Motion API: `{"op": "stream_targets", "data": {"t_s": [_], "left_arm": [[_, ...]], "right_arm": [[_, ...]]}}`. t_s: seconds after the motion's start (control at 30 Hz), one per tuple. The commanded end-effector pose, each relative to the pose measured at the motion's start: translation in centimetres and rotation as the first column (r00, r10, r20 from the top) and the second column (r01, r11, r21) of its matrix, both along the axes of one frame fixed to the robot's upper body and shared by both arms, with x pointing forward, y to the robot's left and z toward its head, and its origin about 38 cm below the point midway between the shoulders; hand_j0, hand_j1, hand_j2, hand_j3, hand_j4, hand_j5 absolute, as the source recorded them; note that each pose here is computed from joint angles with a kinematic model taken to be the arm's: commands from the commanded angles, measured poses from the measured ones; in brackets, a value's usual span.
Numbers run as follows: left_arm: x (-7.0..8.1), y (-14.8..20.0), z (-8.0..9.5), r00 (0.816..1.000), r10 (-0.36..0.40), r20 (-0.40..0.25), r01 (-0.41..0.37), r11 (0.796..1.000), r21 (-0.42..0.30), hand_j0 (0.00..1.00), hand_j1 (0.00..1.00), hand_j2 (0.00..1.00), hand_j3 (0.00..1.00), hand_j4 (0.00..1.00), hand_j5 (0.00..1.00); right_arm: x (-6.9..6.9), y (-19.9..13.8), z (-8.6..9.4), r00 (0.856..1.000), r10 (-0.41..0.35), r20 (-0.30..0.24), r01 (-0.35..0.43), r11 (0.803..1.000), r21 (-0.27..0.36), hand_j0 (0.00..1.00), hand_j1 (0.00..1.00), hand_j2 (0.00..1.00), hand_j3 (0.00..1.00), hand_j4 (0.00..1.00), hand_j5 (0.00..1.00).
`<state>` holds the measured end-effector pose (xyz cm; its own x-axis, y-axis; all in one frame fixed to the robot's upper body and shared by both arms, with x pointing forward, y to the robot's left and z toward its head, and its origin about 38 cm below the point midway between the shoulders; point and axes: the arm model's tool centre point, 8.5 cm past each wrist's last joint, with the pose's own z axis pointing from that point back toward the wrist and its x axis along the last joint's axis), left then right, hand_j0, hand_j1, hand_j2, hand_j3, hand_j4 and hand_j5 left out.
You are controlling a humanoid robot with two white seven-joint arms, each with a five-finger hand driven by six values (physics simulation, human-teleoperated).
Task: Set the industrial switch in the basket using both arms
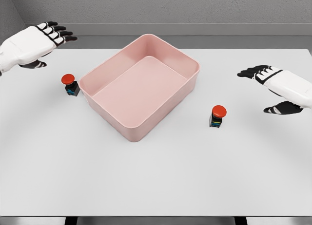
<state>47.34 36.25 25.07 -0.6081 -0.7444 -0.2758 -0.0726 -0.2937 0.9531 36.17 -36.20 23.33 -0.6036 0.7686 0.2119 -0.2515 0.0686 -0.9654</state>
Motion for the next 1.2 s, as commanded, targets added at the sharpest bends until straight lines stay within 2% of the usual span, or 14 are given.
{"op": "stream_targets", "data": {"t_s": [0.0, 0.1, 0.13, 0.17, 0.37, 0.43, 0.5, 0.6, 0.63, 0.77, 0.9, 0.97, 1.03, 1.17], "left_arm": [[0.0, 0.0, 0.0, 1.0, 0.002, -0.002, -0.002, 1.0, -0.002, 1.0, 1.0, 1.0, 1.0, 1.0, 1.0], [0.1, 0.2, -0.4, 1.0, 0.014, -0.027, -0.014, 1.0, 0.014, 1.0, 1.0, 1.0, 1.0, 1.0, 1.0], [0.3, 0.8, -1.1, 0.997, 0.04, -0.062, -0.038, 0.999, 0.027, 1.0, 1.0, 1.0, 1.0, 1.0, 1.0], [0.5, 1.0, -2.4, 0.99, 0.068, -0.123, -0.063, 0.997, 0.047, 1.0, 1.0, 1.0, 1.0, 1.0, 1.0], [1.1, 0.8, -5.2, 0.968, 0.107, -0.228, -0.095, 0.994, 0.061, 1.0, 1.0, 1.0, 1.0, 1.0, 1.0], [1.2, 0.5, -6.0, 0.963, 0.105, -0.248, -0.09, 0.994, 0.068, 1.0, 1.0, 1.0, 1.0, 1.0, 1.0], [1.5, 0.3, -7.2, 0.953, 0.112, -0.281, -0.096, 0.993, 0.07, 1.0, 1.0, 1.0, 1.0, 1.0, 1.0], [1.5, 0.2, -7.5, 0.951, 0.111, -0.289, -0.093, 0.993, 0.073, 1.0, 1.0, 1.0, 1.0, 1.0, 1.0], [1.7, 0.1, -7.7, 0.948, 0.113, -0.296, -0.094, 0.993, 0.077, 1.0, 1.0, 1.0, 1.0, 1.0, 1.0], [2.2, -0.1, -8.1, 0.943, 0.118, -0.31, -0.1, 0.992, 0.074, 1.0, 1.0, 1.0, 1.0, 1.0, 1.0], [2.2, -0.5, -8.2, 0.944, 0.11, -0.312, -0.092, 0.993, 0.072, 1.0, 1.0, 1.0, 1.0, 1.0, 1.0], [2.2, -0.3, -8.4, 0.935, 0.119, -0.335, -0.097, 0.992, 0.082, 1.0, 1.0, 1.0, 1.0, 1.0, 1.0], [2.2, -0.6, -8.4, 0.935, 0.115, -0.336, -0.095, 0.993, 0.076, 1.0, 1.0, 1.0, 1.0, 1.0, 1.0], [2.2, -0.6, -8.4, 0.935, 0.115, -0.336, -0.095, 0.993, 0.076, 1.0, 1.0, 1.0, 1.0, 1.0, 1.0]], "right_arm": [[0.0, 0.0, 0.1, 1.0, 0.0, 0.0, 0.0, 1.0, 0.0, 1.0, 1.0, 1.0, 1.0, 1.0, 1.0], [0.1, -0.2, 0.3, 1.0, -0.004, 0.005, 0.004, 1.0, -0.003, 1.0, 1.0, 1.0, 1.0, 1.0, 1.0], [0.0, -0.3, 0.4, 1.0, -0.004, 0.005, 0.004, 1.0, -0.003, 1.0, 1.0, 1.0, 1.0, 1.0, 1.0], [0.3, -0.3, 0.8, 1.0, -0.013, 0.015, 0.013, 1.0, -0.002, 1.0, 1.0, 1.0, 1.0, 1.0, 1.0], [0.1, 0.3, -0.7, 1.0, -0.012, -0.028, 0.012, 1.0, -0.001, 1.0, 1.0, 1.0, 1.0, 1.0, 1.0], [0.4, 1.3, -2.4, 0.99, -0.007, -0.144, -0.004, 0.997, -0.071, 1.0, 1.0, 1.0, 1.0, 1.0, 1.0], [1.2, 3.2, -3.5, 0.977, 0.012, -0.212, -0.035, 0.994, -0.105, 1.0, 1.0, 1.0, 1.0, 1.0, 1.0], [2.0, 5.1, -4.7, 0.959, 0.001, -0.284, -0.045, 0.988, -0.146, 1.0, 1.0, 1.0, 1.0, 1.0, 1.0], [2.0, 5.1, -5.0, 0.948, -0.013, -0.319, -0.043, 0.985, -0.168, 1.0, 1.0, 1.0, 1.0, 1.0, 1.0], [2.4, 5.8, -5.1, 0.936, 0.0, -0.352, -0.075, 0.977, -0.199, 1.0, 1.0, 1.0, 1.0, 1.0, 1.0], [2.8, 6.0, -4.8, 0.94, 0.005, -0.341, -0.077, 0.977, -0.197, 1.0, 1.0, 1.0, 1.0, 1.0, 1.0], [2.8, 7.1, -4.8, 0.94, 0.031, -0.339, -0.099, 0.978, -0.183, 1.0, 1.0, 1.0, 1.0, 1.0, 1.0], [3.2, 8.4, -4.6, 0.939, 0.063, -0.339, -0.136, 0.971, -0.196, 1.0, 1.0, 1.0, 1.0, 1.0, 1.0], [3.5, 8.9, -4.2, 0.939, 0.074, -0.336, -0.147, 0.969, -0.198, 1.0, 1.0, 1.0, 1.0, 1.0, 1.0]]}}
